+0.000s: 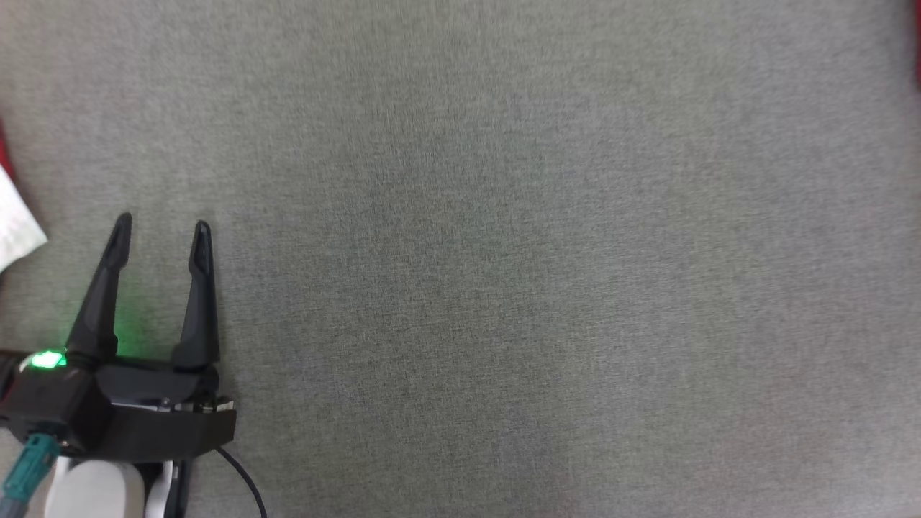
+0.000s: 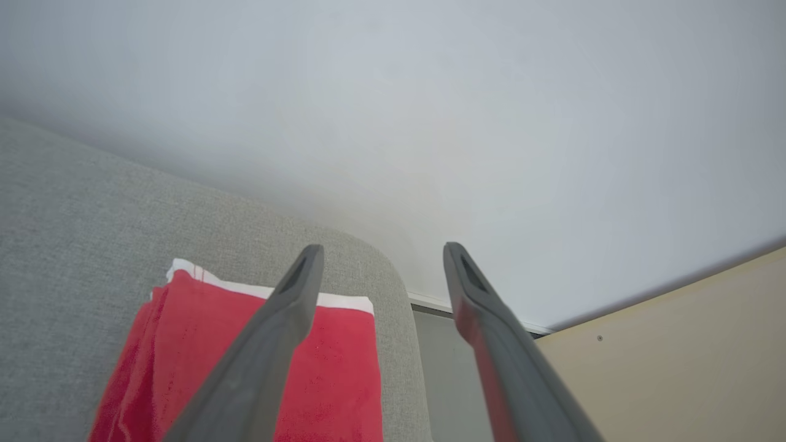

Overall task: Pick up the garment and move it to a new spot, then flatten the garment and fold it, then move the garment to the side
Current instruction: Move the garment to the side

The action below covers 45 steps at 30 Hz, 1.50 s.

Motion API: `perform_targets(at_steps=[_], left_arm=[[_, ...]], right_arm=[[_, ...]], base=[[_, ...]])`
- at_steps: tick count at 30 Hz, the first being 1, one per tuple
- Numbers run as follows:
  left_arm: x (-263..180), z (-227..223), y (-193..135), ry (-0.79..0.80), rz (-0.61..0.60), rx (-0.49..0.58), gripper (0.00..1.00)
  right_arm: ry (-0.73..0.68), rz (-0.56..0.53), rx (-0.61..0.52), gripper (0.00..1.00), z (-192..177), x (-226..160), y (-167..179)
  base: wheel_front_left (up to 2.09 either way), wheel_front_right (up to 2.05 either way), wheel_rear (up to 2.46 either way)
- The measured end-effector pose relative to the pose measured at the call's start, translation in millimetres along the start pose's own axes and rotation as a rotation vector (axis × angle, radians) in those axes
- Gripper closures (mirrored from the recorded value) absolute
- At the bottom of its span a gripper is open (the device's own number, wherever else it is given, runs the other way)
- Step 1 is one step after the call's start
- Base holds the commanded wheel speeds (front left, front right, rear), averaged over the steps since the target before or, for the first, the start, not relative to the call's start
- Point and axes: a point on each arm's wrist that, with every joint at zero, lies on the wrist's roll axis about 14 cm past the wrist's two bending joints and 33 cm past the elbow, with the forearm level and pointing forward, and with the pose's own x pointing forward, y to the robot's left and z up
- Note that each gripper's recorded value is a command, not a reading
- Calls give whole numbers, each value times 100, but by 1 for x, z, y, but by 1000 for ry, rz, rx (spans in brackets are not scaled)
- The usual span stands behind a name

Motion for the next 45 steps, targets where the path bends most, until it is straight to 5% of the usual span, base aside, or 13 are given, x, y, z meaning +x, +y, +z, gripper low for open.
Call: perform_targets(at_steps=[14,30,45], left_arm=[[-53,34,12,-16,118,-14,0],[-100,85,6,-126,163,-14,0],[-121,95,6,-149,186,-21,0]], right_arm=[[-407,105,299,0,85,-68,57],[-525,182,547,0,70,-193,123],[-483,203,676,0,42,-241,160]], base=[[0,0,0],[0,0,0],[0,0,0]])
